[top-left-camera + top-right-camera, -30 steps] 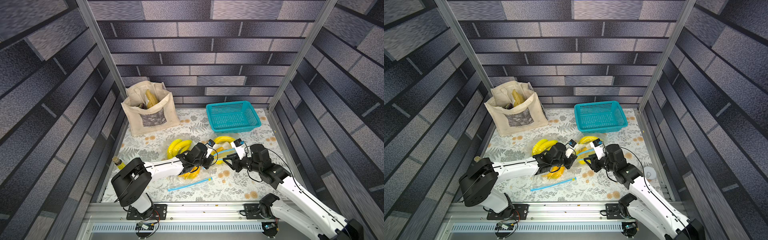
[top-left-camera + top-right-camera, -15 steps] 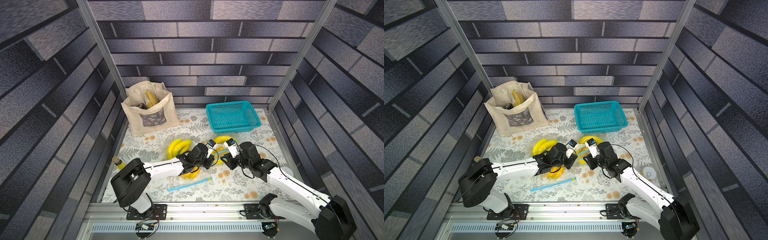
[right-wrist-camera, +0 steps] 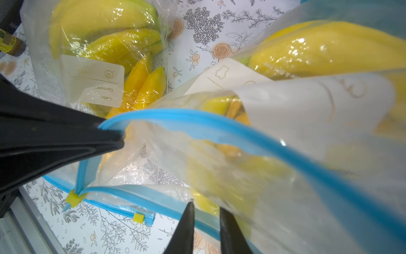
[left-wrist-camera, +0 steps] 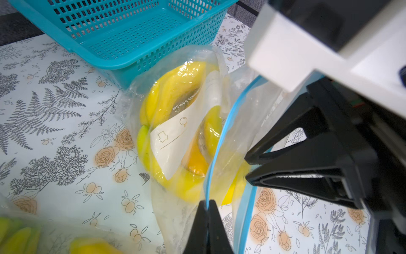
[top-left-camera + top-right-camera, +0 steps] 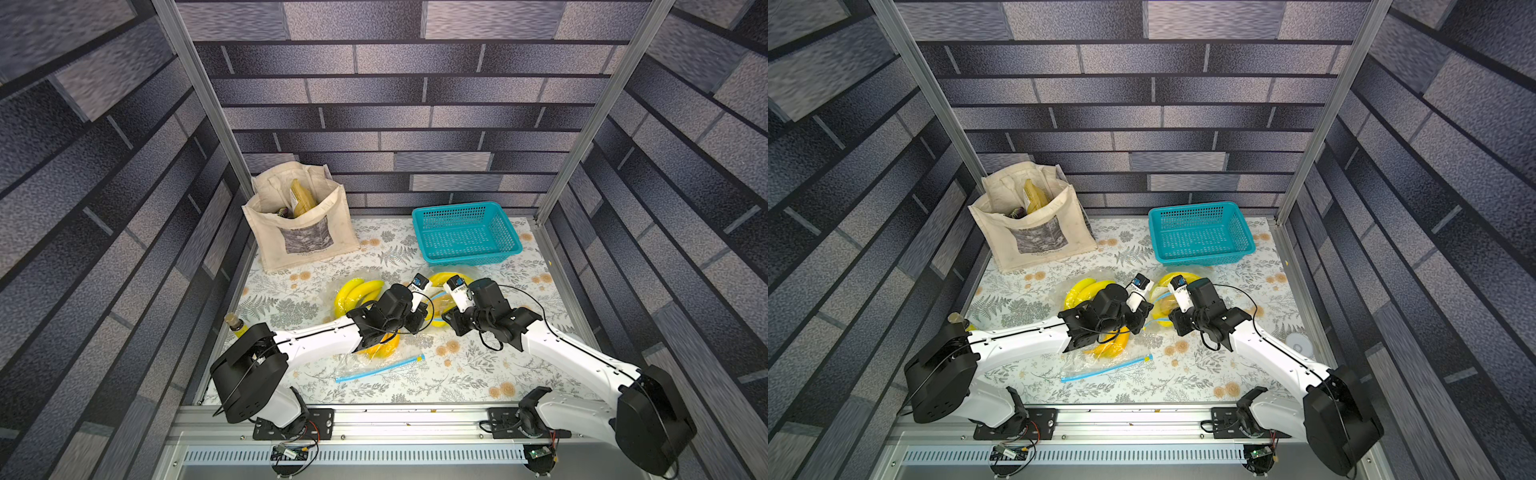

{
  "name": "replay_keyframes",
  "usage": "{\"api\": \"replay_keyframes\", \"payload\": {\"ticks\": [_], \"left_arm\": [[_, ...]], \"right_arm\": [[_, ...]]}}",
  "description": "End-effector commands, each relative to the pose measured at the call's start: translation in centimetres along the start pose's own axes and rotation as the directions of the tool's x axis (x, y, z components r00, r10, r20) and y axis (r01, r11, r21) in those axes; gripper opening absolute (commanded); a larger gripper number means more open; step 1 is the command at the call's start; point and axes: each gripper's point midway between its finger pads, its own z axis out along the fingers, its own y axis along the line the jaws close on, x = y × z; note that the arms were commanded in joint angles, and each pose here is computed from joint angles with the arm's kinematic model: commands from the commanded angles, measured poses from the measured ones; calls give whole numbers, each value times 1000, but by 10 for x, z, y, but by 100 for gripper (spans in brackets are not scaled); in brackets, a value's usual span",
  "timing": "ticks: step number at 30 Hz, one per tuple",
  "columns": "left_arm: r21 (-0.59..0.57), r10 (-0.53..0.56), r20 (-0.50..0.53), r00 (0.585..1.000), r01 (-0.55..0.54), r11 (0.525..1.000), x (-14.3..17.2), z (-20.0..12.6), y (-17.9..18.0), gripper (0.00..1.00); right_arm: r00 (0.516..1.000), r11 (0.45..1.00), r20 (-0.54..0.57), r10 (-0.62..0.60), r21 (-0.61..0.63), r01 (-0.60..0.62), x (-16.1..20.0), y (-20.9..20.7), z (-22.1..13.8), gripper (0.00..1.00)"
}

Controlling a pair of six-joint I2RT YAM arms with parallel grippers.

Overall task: Open the zip-top bag and take out the banana
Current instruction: Open the zipper of the food storage bag at the center of the board.

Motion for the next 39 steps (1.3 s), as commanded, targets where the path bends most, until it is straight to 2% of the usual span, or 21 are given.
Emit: {"api": "replay_keyframes", "payload": {"ticks": [1,3,7,12,17,20,25,27,35,39], "left_arm": [[-22,7,85,996,-5,1000,-22,-15,2,0],[-11,0,90,996,1,1000,-22,-15,0,0],[14,-11,87,996,10,1000,-19,-8,-4,0],[42,-21,74,997,18,999,-13,-1,-9,0],[54,-26,55,998,23,998,-6,2,-10,0],[53,-34,34,999,32,998,3,3,-10,0],[34,-57,-5,998,57,998,22,8,-5,1],[33,-64,-17,998,64,997,27,10,-4,1],[48,-63,-40,997,65,997,38,15,-11,2],[59,-65,-36,997,67,996,38,15,-15,2]], "right_arm": [[993,1000,-117,12,26,-9,14,0,2,24],[991,1000,-135,-20,21,23,16,4,3,28],[993,998,-104,-51,16,53,11,5,2,37],[980,995,-174,-94,24,100,14,2,12,45],[973,989,-184,-142,6,145,10,3,21,50],[968,987,-190,-163,-32,160,10,9,25,59],[943,987,-289,-162,-50,154,30,7,33,61],[932,985,-319,-170,-20,173,34,4,36,61],[976,989,-156,-149,-21,148,-4,16,17,59],[986,993,-117,-118,2,119,-7,12,19,60]]}}
